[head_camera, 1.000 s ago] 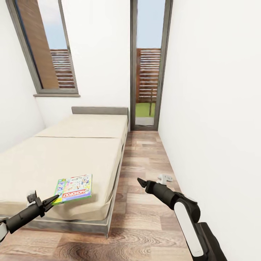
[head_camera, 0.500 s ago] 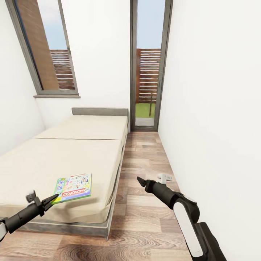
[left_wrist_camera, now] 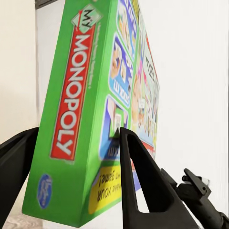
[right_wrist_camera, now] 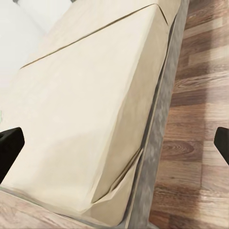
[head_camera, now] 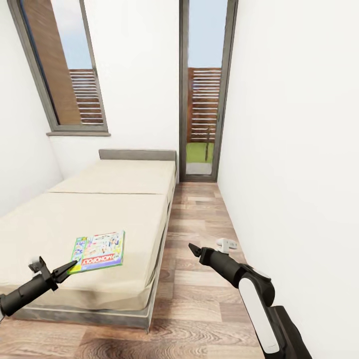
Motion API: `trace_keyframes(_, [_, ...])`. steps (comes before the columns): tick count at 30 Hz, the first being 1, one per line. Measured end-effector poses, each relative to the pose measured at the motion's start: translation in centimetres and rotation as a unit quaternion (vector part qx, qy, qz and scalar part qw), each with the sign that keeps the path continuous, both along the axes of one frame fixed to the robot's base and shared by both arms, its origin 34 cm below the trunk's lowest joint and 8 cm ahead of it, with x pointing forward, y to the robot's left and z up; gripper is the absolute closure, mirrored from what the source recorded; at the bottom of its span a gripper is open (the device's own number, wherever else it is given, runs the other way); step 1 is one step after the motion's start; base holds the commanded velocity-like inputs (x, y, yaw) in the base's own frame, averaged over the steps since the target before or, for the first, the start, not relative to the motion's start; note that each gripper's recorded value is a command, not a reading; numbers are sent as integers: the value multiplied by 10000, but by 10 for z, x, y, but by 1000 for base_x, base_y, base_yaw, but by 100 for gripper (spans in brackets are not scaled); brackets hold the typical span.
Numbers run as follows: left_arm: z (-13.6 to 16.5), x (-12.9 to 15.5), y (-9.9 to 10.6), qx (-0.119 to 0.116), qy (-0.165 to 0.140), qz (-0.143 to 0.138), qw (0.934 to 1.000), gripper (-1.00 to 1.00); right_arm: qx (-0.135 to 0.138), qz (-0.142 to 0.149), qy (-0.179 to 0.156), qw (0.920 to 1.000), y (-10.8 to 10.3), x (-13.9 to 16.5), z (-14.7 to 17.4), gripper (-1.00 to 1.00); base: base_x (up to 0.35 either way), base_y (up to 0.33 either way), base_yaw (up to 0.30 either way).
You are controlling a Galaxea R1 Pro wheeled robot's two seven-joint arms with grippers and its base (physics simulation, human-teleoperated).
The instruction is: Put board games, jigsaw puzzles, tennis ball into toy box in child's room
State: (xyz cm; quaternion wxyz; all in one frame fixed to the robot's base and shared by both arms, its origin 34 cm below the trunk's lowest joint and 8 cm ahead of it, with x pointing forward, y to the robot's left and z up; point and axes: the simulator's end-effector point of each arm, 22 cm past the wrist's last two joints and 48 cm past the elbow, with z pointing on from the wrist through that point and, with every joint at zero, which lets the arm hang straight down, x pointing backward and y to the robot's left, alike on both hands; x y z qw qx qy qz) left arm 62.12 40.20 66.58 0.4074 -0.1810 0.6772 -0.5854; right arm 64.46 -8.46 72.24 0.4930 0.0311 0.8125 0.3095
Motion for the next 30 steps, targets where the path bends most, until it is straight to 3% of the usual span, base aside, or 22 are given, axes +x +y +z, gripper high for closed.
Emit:
trace_keyframes(7, [38,8,9,-6,-29,-76,10000,100,170,206,-119,9996,10,0,23,-100,0,0,0])
trace_keyframes(16, [101,20,-1,232,-118,-507,9984,100,226,262,-159,9993,12,3,45,-100,0,0,0])
trace_keyframes(23, [139,15,1,-6,-459,-654,9968,100,224,268,-158,9993,13,5,59,-100,0,0,0])
trace_keyframes(30, [154,14,10,76,-464,-642,9968,100,225,283,-163,9992,14,7,71,-100,0,0,2])
